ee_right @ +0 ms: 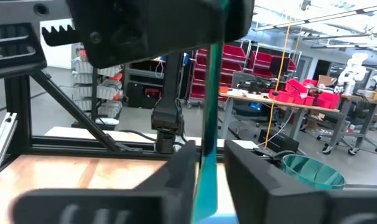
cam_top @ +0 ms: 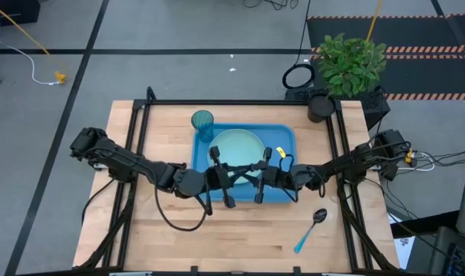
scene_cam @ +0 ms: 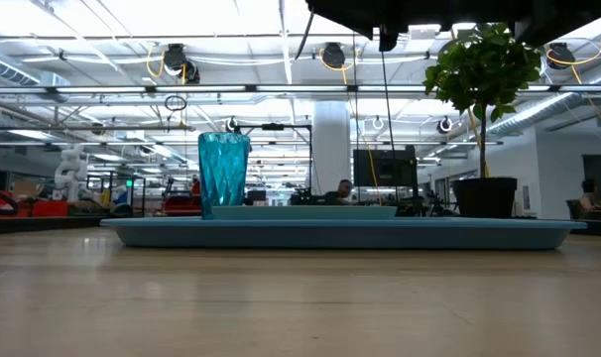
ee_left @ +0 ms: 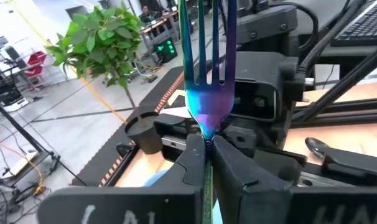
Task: Pick and place plate/cup/fork/spoon on tray
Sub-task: Put the blue fork on the blue serving tray
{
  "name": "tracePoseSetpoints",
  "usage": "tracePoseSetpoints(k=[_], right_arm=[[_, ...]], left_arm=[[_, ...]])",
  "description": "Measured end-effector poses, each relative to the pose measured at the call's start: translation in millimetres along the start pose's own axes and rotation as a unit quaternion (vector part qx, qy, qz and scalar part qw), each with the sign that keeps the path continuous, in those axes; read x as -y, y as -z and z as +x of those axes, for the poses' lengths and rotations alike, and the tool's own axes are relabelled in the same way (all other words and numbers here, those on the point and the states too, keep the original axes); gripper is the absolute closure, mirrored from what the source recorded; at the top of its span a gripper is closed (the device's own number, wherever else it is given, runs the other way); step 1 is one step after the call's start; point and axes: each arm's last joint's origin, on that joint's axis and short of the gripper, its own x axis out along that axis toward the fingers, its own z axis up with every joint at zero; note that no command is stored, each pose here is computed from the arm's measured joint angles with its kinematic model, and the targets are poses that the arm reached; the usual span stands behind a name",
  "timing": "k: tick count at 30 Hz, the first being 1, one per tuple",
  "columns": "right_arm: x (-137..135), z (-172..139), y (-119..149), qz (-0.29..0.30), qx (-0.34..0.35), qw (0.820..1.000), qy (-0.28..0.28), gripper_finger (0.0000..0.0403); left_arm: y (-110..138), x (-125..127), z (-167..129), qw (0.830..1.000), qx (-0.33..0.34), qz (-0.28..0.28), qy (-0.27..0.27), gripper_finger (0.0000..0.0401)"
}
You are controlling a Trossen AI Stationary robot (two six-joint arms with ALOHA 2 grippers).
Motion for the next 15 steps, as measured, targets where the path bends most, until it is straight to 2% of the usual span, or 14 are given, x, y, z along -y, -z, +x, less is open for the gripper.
tracePoseSetpoints(k=[2,4,11,15], right_arm=[[-0.4,-0.1,0.5,-0.002,-0.002,1.0,-0.004,0.0374],[-0.7,0.0,1.6,-0.005,-0.008,1.0,-0.005,0.039],[-2.1,-0.3,7.5,0.001,-0.036,0.999,-0.026,0.0388],[-0.1,-1.9,8.1,0.01,-0.057,0.997,-0.044,0.0397]], left_arm=[[0.1,0.3,-0.3,1.0,0.0,0.003,0.0,0.0376],[0.7,0.5,-0.2,1.0,-0.003,0.009,0.003,0.0373],[9.9,5.2,-3.1,0.998,-0.042,0.05,0.018,0.0368],[13.0,9.6,-7.3,0.996,-0.058,0.069,0.026,0.0345]])
